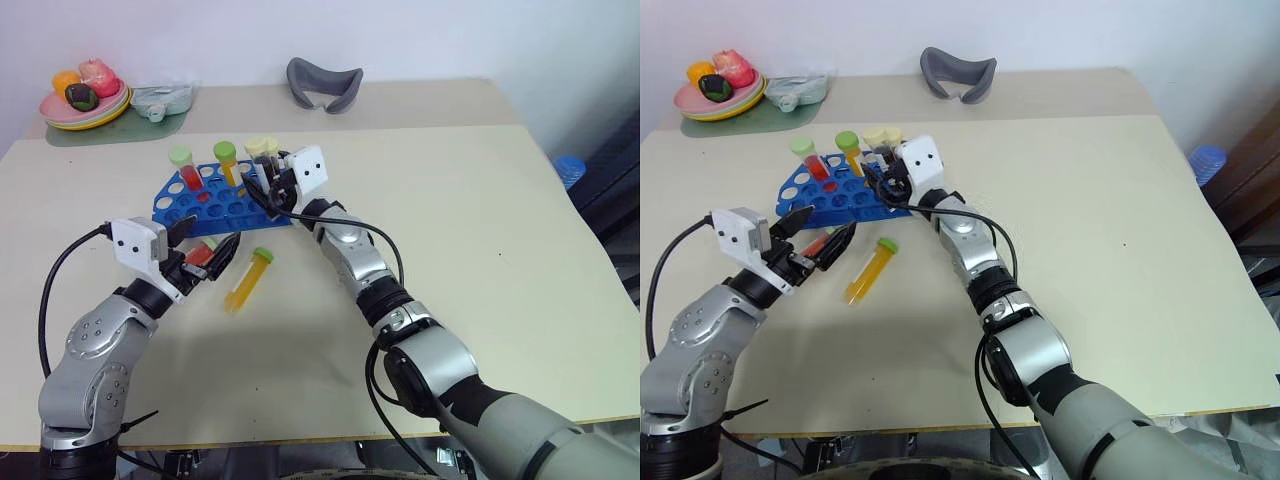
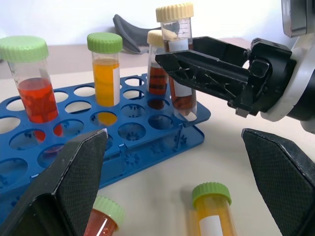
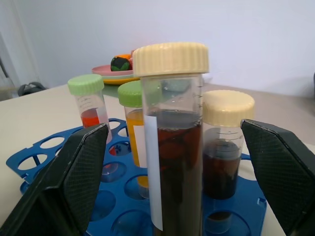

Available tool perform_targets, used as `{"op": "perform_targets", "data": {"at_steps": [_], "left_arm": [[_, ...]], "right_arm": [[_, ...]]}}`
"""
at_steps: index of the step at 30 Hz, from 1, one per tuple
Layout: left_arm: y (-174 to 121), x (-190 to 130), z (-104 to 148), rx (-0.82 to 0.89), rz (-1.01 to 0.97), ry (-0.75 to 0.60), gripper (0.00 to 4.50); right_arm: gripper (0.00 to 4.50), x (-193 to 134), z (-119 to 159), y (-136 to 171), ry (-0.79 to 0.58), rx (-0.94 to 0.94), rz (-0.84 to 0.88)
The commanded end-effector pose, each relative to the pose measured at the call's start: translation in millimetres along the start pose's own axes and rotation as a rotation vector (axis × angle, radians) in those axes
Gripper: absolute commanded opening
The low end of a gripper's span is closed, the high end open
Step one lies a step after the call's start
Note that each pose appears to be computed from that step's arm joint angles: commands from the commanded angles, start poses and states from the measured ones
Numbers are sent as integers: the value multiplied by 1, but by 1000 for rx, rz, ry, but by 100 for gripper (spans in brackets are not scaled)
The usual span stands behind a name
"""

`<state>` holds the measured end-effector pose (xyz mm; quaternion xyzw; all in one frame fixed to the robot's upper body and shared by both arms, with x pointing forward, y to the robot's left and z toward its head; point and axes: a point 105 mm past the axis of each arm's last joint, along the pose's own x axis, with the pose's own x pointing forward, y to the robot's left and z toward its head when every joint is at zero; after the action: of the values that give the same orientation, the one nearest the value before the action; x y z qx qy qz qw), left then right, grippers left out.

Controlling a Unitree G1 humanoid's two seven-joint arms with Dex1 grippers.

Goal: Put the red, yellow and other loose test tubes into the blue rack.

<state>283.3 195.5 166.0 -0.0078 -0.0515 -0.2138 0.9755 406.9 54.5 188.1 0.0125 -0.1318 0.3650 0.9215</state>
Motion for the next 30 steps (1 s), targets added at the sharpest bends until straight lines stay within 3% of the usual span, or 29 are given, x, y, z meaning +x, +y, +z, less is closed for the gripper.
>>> {"op": "perform_targets", "data": {"at_steps": [1,17,30], "left_arm": [[-2,-3,4,25,-12,-23,450],[4,-9,-6,21,-14,-17,450],[5,-13,-11,19,-23,-19,450]], "right_arm": [[438,7,25,5,-38,-9,21],[438,2,31,6,278,79,33],[438,7,34,0,332,108,-6]]}}
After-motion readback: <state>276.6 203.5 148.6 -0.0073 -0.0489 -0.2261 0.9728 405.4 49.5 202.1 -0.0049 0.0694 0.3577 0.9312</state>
